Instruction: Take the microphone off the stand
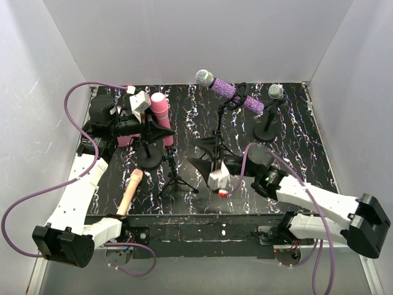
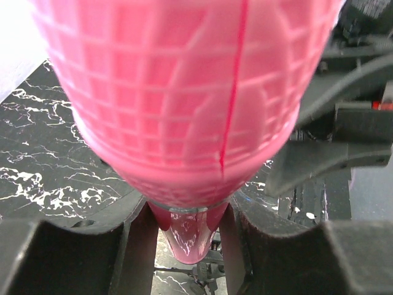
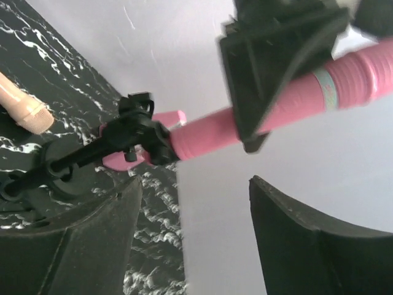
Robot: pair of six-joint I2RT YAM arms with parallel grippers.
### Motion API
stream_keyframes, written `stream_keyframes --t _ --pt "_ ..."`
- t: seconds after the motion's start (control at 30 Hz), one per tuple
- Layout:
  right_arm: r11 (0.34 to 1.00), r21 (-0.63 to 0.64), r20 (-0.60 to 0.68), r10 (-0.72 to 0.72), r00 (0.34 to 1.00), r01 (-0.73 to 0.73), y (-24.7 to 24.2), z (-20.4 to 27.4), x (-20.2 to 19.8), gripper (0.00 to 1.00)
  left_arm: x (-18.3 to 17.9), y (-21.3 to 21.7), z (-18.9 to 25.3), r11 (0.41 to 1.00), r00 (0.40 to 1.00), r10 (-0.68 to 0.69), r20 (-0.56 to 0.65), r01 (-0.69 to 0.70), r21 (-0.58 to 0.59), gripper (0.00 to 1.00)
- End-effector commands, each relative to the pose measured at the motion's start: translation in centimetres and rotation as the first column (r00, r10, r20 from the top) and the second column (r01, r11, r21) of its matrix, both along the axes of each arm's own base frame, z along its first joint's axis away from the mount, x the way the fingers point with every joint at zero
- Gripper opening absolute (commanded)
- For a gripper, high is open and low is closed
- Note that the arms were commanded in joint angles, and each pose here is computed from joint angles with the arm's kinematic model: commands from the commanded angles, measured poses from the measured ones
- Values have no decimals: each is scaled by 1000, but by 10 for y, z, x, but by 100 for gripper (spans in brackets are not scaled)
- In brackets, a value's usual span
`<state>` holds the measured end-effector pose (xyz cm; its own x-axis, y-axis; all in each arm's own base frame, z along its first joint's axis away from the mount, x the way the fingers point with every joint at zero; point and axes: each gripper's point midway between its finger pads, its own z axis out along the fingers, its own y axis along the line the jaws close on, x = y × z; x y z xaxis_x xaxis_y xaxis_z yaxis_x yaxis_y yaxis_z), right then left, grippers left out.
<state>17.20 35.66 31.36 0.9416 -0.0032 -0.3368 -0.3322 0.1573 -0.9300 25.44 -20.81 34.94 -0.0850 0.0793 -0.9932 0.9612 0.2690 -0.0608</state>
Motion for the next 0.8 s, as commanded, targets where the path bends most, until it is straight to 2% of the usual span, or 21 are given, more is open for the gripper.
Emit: stream_keyframes --t 0.0,0.07,0.13,0.23,0.3,0.37,0.5,0.63,0.77 --pt "988 -152 -604 -120 788 34 -22 -2 13 80 -3 1 -12 1000 999 -4 -42 5 12 0" --pt "984 -175 -764 -156 626 32 -25 3 14 80 -5 1 -11 1000 999 -12 -33 13 10 0" --pt "976 -215 -862 -176 475 -28 -24 0 6 79 -5 1 -11 1000 999 -17 -32 17 10 0" --pt "950 -242 -927 -167 336 -195 -23 -3 -15 74 -6 1 -10 1000 999 -19 -28 19 10 0" --pt "940 -247 -948 -184 258 -237 -18 0 -19 82 -7 1 -9 1000 999 -24 -24 24 12 0" --pt "930 -246 -958 -190 214 -274 -12 4 -20 84 -7 0 -8 1000 999 -28 -16 28 12 0" --pt "930 -209 -968 -153 198 -302 1 5 -16 75 -7 0 -8 999 999 -31 -15 31 13 0" --pt "934 -175 -979 -132 153 -311 16 9 -7 63 -8 1 -6 999 999 -32 -11 32 16 0" --pt "948 -132 -990 -108 96 -291 28 13 2 62 -10 1 -6 999 999 -32 -11 32 19 0"
